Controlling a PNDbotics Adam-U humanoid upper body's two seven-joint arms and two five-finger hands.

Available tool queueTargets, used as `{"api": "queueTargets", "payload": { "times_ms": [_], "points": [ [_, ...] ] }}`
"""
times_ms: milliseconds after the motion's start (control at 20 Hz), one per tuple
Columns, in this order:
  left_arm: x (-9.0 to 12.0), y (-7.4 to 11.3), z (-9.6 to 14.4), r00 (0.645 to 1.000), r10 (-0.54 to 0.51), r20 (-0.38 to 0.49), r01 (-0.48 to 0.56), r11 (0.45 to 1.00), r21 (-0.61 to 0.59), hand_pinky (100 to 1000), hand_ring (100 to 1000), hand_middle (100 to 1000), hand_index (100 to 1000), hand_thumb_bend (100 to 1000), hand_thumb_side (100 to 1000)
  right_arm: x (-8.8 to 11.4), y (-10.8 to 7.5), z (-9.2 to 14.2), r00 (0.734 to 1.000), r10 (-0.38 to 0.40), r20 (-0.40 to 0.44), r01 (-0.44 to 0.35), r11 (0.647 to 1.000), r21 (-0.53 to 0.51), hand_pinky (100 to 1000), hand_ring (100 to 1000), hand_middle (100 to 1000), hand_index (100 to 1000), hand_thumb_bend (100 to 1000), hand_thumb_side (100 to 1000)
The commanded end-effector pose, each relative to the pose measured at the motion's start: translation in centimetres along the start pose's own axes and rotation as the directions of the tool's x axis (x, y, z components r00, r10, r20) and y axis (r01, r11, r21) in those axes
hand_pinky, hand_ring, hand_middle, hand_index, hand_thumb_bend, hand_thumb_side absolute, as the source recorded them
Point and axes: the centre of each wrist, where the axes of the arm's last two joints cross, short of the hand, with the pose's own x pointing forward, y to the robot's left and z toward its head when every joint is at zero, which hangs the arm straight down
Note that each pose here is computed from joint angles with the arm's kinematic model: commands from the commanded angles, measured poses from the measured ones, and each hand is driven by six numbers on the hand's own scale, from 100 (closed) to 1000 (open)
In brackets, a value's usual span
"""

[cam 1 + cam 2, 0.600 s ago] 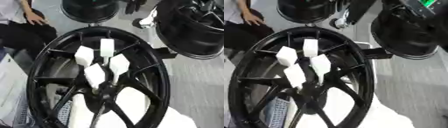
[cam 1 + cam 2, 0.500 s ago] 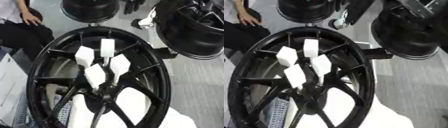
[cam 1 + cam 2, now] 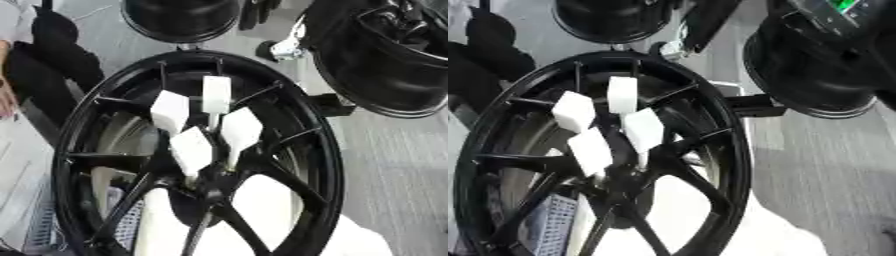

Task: Pull the pin out of the wheel hub.

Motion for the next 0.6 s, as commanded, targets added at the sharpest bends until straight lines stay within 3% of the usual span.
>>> {"api": "queueTargets", "payload": {
  "times_ms": [50,600],
  "points": [
    [0.9,0.2,-0.5,0.999,-0.018,0.041,0.019,1.0,-0.016,712,770,667,792,424,417,0.5,-0.6,1.1,1.0,0.008,0.018,-0.007,1.0,-0.017,899,832,780,845,201,502],
    [1.0,0.1,-0.5,0.999,-0.018,0.041,0.019,1.0,-0.017,713,771,668,791,422,418,2.3,1.5,4.0,0.994,-0.088,0.062,0.087,0.996,0.017,885,809,754,837,220,505]
  ]
}}
